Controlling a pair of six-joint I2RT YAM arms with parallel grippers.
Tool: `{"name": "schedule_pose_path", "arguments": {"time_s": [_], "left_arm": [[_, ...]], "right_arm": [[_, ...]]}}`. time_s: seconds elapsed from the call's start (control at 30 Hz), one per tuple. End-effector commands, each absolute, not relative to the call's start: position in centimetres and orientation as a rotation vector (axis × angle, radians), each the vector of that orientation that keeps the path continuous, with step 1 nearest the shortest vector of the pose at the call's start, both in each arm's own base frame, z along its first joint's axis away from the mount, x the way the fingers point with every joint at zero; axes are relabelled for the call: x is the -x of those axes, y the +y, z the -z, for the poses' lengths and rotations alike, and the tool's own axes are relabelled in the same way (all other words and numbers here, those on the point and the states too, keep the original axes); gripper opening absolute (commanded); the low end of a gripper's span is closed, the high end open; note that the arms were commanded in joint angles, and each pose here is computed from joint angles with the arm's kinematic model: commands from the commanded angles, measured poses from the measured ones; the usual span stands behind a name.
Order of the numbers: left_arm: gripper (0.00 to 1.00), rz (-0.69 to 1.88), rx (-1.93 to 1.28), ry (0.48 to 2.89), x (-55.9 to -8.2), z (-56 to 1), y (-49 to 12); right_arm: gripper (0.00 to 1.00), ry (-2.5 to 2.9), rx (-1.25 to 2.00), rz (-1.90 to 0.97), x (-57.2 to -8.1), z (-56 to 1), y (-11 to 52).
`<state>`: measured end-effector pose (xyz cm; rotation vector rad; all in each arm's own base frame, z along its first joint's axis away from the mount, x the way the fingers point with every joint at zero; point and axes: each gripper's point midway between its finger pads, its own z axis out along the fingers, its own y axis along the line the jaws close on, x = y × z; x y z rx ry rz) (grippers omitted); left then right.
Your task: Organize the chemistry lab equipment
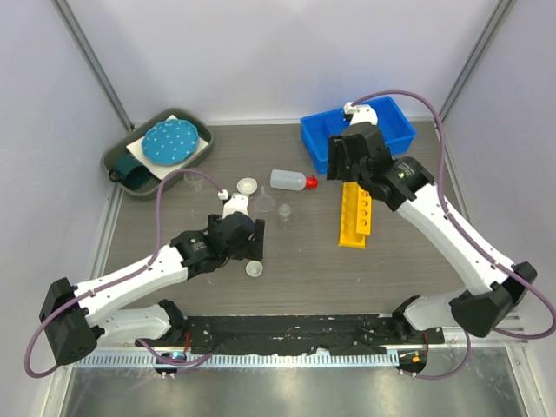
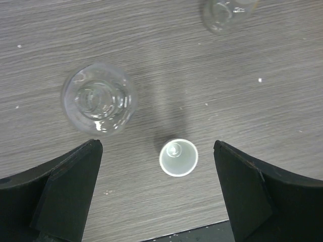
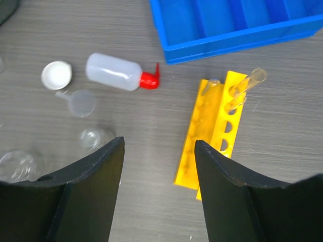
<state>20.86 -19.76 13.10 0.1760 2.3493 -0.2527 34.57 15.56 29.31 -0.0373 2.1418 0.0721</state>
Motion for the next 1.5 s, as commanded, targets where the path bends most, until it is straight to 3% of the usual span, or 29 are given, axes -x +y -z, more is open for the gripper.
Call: {"name": "schedule_pose_path", "arguments": {"time_s": [0.0,0.43,0.7,1.47], "left_arm": [[0.97,0.140,-0.080,2.290,-22.2,-14.4,-18.2],[0.97,-0.022,-0.033,2.253,-23.8,-15.8,-15.9],[0.88,-0.042,0.036,2.319,-24.9,-12.5,-15.5],[0.88,0.039,0.171,2.393,-27.8,-12.8,-13.8]], "right_arm": [[0.63,2.096,0.077,-0.089,-31.7,-31.2,16.4],[0.63,2.090,0.148,-0.207,-27.8,-29.9,18.3],[0.63,2.085,0.175,-0.285,-26.4,-29.0,19.7],[0.64,2.175,0.261,-0.331,-26.7,-23.0,22.6]]}}
